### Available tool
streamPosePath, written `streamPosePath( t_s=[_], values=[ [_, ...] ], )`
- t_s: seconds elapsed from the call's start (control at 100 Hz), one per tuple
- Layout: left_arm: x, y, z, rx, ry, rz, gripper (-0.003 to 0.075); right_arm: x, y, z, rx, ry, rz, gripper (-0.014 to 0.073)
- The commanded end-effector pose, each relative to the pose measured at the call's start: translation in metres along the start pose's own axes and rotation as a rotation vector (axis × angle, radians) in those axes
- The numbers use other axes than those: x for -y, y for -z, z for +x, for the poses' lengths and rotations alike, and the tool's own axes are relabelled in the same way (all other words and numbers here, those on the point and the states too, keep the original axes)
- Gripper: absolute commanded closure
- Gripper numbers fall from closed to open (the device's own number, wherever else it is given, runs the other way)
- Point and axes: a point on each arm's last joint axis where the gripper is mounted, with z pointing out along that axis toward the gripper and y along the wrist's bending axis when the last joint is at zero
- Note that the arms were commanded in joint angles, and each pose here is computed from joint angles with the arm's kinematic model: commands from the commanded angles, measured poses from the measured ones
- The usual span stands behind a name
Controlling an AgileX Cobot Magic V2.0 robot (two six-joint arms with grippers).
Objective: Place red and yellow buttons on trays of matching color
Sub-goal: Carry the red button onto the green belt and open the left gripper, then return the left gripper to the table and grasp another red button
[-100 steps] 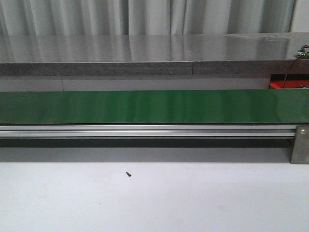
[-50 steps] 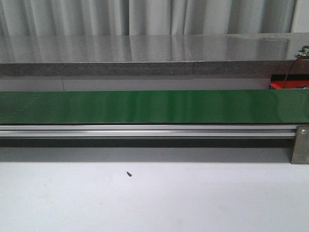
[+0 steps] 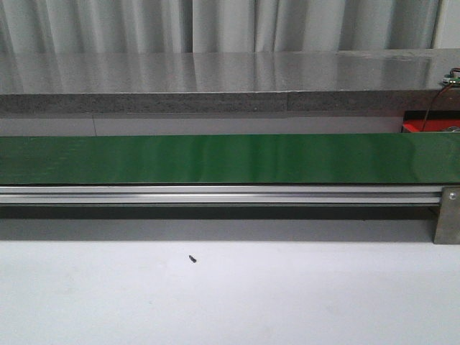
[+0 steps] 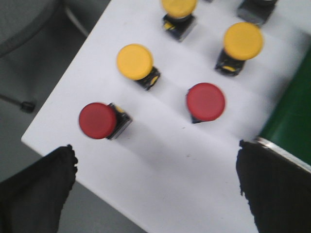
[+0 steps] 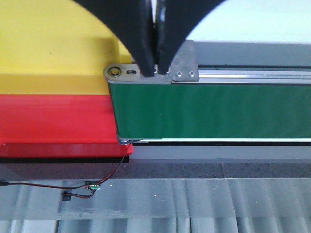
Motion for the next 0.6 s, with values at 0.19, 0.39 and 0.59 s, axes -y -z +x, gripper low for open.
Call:
streamPosePath(
  t_s=[0.19, 0.39, 0.59],
  values=[
    [-0.053, 0.003, 0.000, 0.152, 0.147, -0.105, 0.0080, -0.001, 0.003, -0.014, 0.117, 0.016, -0.010, 0.0665],
    [-0.063, -0.028, -0.002, 0.108, 0.169, -0.110, 0.0080, -0.001, 0.003, -0.014, 0.117, 0.016, -0.010, 0.0665],
    [-0.063, -0.064, -0.002, 0.051, 0.175, -0.087, 0.0080, -0.001, 0.003, -0.014, 0.117, 0.016, -0.010, 0.0665]
  ],
)
